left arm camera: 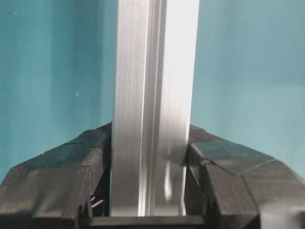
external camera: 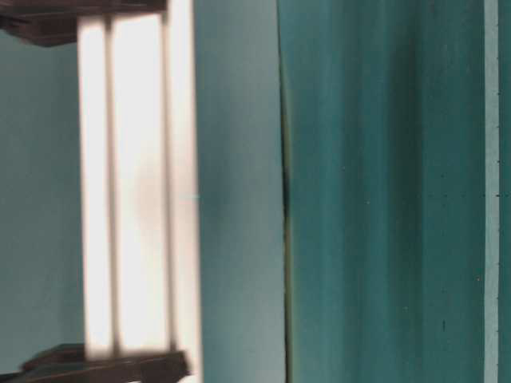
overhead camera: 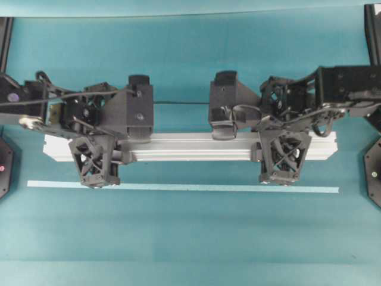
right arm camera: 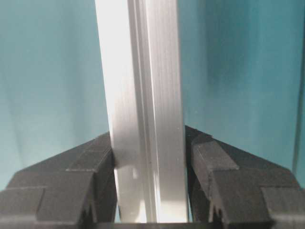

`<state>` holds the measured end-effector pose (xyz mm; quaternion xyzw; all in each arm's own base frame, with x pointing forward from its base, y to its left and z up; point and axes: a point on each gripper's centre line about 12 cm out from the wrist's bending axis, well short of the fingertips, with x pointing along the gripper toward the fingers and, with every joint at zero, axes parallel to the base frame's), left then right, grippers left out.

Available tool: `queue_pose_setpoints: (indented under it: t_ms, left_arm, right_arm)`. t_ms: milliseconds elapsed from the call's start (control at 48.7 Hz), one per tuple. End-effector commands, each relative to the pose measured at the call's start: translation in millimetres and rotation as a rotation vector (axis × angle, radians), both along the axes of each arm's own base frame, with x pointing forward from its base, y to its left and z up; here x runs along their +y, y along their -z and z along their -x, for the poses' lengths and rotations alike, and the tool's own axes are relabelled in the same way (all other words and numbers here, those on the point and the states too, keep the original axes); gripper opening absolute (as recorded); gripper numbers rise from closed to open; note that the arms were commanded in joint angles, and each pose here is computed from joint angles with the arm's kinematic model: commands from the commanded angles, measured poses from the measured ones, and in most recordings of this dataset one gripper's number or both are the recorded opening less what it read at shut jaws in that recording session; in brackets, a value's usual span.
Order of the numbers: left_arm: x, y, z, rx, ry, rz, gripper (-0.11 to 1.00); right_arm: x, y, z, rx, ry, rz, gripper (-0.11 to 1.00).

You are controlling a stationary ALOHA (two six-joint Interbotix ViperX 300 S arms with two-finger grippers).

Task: Lift the metal rail with both hands.
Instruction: 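Raise the rail with both grippers and carry it upward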

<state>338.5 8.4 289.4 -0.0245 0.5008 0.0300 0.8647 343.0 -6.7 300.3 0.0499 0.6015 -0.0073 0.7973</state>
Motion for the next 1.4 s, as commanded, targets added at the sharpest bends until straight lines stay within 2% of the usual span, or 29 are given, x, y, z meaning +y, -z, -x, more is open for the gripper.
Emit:
queue_pose_setpoints:
  t_ms: [0,205,678,842,965,1376]
  left_arm:
    - [0,-36,0,-0.081,-0.003,-0.004,0.36]
    - [0,-64,1,-0.089,-0.004,-0.005,0.36]
    - [1,-129,1,-0.176,-0.006,-0.009,0.36]
    - [1,-152,1,-0.216,-0.002,-0.013,0.36]
    - [1,-161,0,-0.216,-0.002,-0.014,0.36]
    - [1,-178,-3,-0.224,-0.003,-0.013,0.36]
  right_arm:
    - [1,-26,-2,-0.044,0.028,-0.012,0.39]
    - [2,-52,-1,-0.046,0.055,-0.022,0.38]
    - [3,-108,-4,-0.116,0.056,-0.016,0.39]
    - [1,-124,-1,-0.086,0.062,-0.001,0.39]
    - [0,-134,-2,-0.074,0.062,0.013,0.39]
    - [-2,-163,-2,-0.153,0.068,0.032,0.39]
